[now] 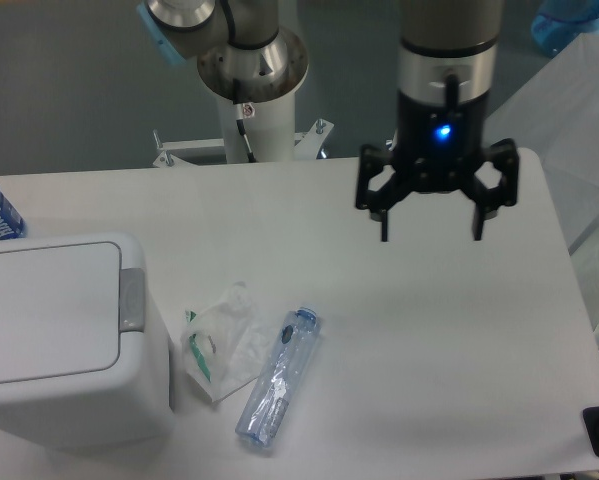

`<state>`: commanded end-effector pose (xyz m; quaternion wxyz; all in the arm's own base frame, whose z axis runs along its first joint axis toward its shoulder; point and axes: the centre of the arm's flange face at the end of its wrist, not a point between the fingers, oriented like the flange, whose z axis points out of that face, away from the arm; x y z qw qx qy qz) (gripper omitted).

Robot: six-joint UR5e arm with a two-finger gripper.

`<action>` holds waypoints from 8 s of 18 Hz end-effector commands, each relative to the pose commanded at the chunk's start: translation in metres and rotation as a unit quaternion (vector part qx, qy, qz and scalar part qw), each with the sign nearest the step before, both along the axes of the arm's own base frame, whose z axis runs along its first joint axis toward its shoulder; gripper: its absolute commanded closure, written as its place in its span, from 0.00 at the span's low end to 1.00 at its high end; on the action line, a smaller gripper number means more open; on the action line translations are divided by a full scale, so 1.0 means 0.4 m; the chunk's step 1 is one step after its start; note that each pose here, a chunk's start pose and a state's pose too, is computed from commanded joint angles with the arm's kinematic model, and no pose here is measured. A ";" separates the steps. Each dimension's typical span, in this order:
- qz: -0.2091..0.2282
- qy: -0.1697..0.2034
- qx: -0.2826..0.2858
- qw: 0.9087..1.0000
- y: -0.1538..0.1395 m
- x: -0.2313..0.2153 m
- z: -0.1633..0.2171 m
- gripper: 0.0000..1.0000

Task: Open the trash can
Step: 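Move the open gripper over to the white trash can lid, then lower the gripper fingers onto the lid's edge beside the hinge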

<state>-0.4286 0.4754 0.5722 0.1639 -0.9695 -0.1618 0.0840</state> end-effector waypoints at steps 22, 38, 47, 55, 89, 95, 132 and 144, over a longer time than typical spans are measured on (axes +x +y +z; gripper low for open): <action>0.000 -0.042 0.043 0.998 0.056 0.151 -0.008 0.00; 0.035 -0.123 0.114 0.985 0.232 0.378 -0.067 0.00; 0.038 -0.129 0.110 0.985 0.255 0.377 -0.098 0.00; 0.038 -0.132 0.104 0.985 0.265 0.371 -0.120 0.00; 0.036 -0.144 0.086 0.985 0.277 0.376 -0.180 0.00; 0.034 -0.147 0.082 0.985 0.280 0.385 -0.192 0.00; 0.035 -0.151 0.076 0.985 0.281 0.388 -0.213 0.00; 0.036 -0.152 0.076 0.985 0.281 0.388 -0.213 0.00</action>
